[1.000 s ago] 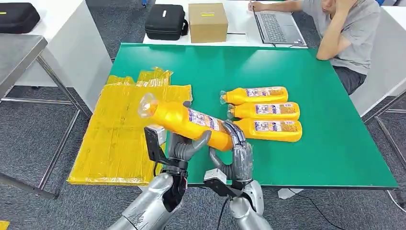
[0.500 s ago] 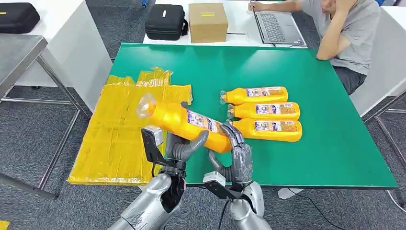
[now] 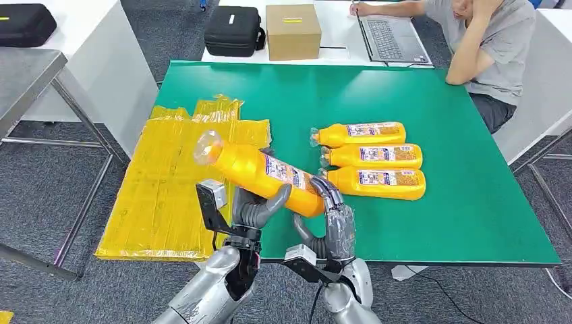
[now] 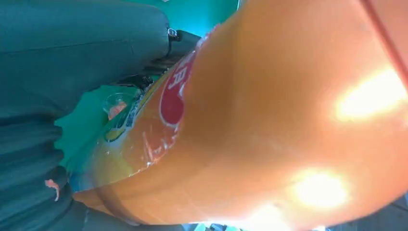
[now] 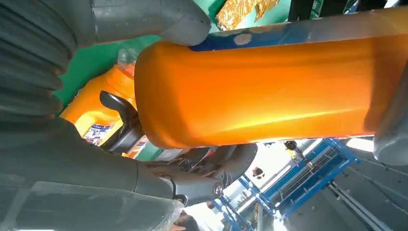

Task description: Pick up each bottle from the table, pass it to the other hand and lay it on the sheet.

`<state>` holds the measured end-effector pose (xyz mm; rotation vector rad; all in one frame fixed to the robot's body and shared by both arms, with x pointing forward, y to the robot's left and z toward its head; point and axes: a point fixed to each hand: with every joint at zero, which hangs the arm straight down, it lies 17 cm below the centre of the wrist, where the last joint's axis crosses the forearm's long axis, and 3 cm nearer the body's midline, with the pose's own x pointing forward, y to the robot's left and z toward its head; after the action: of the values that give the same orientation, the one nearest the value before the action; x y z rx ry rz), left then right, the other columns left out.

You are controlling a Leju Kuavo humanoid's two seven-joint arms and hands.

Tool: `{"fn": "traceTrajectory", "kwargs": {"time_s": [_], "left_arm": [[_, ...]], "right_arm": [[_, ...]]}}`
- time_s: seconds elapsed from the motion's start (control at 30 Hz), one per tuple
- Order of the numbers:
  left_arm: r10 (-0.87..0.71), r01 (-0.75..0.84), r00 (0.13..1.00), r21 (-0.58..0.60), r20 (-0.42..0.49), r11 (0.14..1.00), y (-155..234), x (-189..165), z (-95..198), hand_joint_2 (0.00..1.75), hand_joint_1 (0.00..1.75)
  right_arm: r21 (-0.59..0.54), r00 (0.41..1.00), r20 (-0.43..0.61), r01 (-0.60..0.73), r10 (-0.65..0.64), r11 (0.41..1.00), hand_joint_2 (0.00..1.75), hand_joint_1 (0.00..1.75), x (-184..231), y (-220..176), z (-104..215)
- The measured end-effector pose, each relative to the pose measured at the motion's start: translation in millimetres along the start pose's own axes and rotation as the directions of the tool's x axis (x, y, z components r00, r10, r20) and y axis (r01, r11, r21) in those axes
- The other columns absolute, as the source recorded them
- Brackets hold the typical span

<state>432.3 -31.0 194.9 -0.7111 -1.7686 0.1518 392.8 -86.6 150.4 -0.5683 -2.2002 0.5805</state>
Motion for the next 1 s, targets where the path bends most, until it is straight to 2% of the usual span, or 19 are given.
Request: {"fn": "traceTrajectory", "kwargs": {"time_s": [0.23, 0.3, 0.33, 0.4, 0.43, 0.47, 0.5, 0.53, 0.57, 0.6, 0.77, 1.0], "left_arm": [[0.003, -0.003, 1.000, 0.002, 0.000, 1.000, 1, 0, 0, 1.75, 1.75], [0.008, -0.008, 1.000, 0.005, 0.000, 1.000, 2, 1, 0, 1.75, 1.75], [0.014, -0.014, 1.000, 0.008, 0.000, 1.000, 3, 1, -1, 1.75, 1.75], [0.029, -0.029, 1.000, 0.013, -0.006, 0.999, 6, 0, 0, 1.75, 1.75], [0.044, -0.044, 0.999, 0.013, -0.012, 0.999, 6, -2, 2, 1.75, 1.75], [0.058, -0.058, 0.998, 0.015, -0.016, 0.998, 7, -2, 3, 1.75, 1.75], [0.061, -0.061, 0.998, 0.015, -0.018, 0.998, 8, -3, 3, 1.75, 1.75], [0.064, -0.064, 0.998, 0.015, -0.020, 0.998, 8, -3, 3, 1.75, 1.75], [0.075, -0.075, 0.997, 0.016, -0.029, 0.997, 8, -4, 3, 1.75, 1.75], [0.089, -0.088, 0.995, 0.015, -0.036, 0.996, 8, -5, 3, 1.75, 1.75], [0.116, -0.116, 0.992, 0.003, -0.040, 0.993, 6, -3, 2, 1.75, 1.75], [0.112, -0.111, 0.993, 0.016, -0.035, 0.994, 9, -2, 0, 1.75, 1.75]], "right_arm": [[0.003, 1.000, 0.002, -0.004, 0.004, 1.000, 1.75, 1.75, 0, 1, 0], [0.010, 1.000, 0.009, -0.012, 0.012, 1.000, 1.75, 1.64, 0, 2, 1], [0.017, 1.000, 0.015, -0.022, 0.022, 1.000, 1.75, 1.64, 1, 2, 1], [0.026, 0.999, 0.020, -0.039, 0.038, 0.999, 1.75, 0.94, -1, 3, 2], [0.030, 0.999, 0.009, -0.036, 0.036, 0.999, 1.75, 0.94, -4, 5, 4], [0.034, 0.999, 0.006, -0.041, 0.041, 0.999, 1.75, 1.52, -6, 5, 6], [0.036, 0.999, 0.004, -0.044, 0.044, 0.998, 1.75, 1.71, -8, 5, 7], [0.037, 0.999, 0.003, -0.044, 0.044, 0.998, 1.75, 1.45, -8, 5, 7], [0.037, 0.999, 0.003, -0.045, 0.045, 0.998, 1.75, 0.05, -8, 5, 7], [0.037, 0.999, 0.001, -0.045, 0.045, 0.998, 1.75, 0.00, -9, 5, 7], [0.033, 0.998, -0.062, -0.009, 0.011, 0.999, 1.75, 0.00, -21, 8, 16], [0.047, 0.997, -0.081, -0.011, 0.015, 0.999, 1.75, 0.00, -28, 11, 22]]}}
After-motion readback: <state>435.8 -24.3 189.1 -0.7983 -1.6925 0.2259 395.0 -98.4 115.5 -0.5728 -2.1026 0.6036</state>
